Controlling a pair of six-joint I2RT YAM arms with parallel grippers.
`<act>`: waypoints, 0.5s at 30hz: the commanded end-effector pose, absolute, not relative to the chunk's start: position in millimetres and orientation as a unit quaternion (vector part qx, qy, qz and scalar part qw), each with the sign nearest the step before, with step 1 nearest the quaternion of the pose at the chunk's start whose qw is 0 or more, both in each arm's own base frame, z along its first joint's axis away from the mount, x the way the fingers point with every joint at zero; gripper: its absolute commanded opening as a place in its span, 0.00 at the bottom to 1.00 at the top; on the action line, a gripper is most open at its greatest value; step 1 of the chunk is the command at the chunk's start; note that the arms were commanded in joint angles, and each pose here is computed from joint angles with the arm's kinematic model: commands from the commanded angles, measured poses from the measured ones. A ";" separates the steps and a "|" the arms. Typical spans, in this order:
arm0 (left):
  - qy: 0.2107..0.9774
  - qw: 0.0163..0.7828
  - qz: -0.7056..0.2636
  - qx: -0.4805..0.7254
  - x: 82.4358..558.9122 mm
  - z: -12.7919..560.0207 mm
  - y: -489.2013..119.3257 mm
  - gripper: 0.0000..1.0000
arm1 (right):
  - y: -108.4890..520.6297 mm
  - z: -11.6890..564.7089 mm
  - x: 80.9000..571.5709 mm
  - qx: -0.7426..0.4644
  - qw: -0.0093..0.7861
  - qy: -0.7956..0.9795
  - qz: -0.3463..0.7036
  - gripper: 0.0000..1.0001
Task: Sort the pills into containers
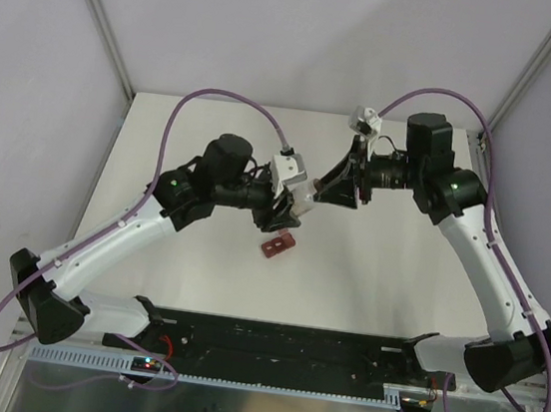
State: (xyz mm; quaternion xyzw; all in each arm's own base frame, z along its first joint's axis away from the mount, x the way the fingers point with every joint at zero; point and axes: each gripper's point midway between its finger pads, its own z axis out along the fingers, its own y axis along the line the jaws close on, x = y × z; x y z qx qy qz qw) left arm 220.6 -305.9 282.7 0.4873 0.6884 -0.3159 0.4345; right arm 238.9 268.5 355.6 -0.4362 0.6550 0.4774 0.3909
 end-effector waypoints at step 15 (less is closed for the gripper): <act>0.655 0.451 -0.341 0.502 195.5 336.0 -292.1 0.00 | 255.0 410.5 214.5 -0.535 0.496 0.573 0.373 0.83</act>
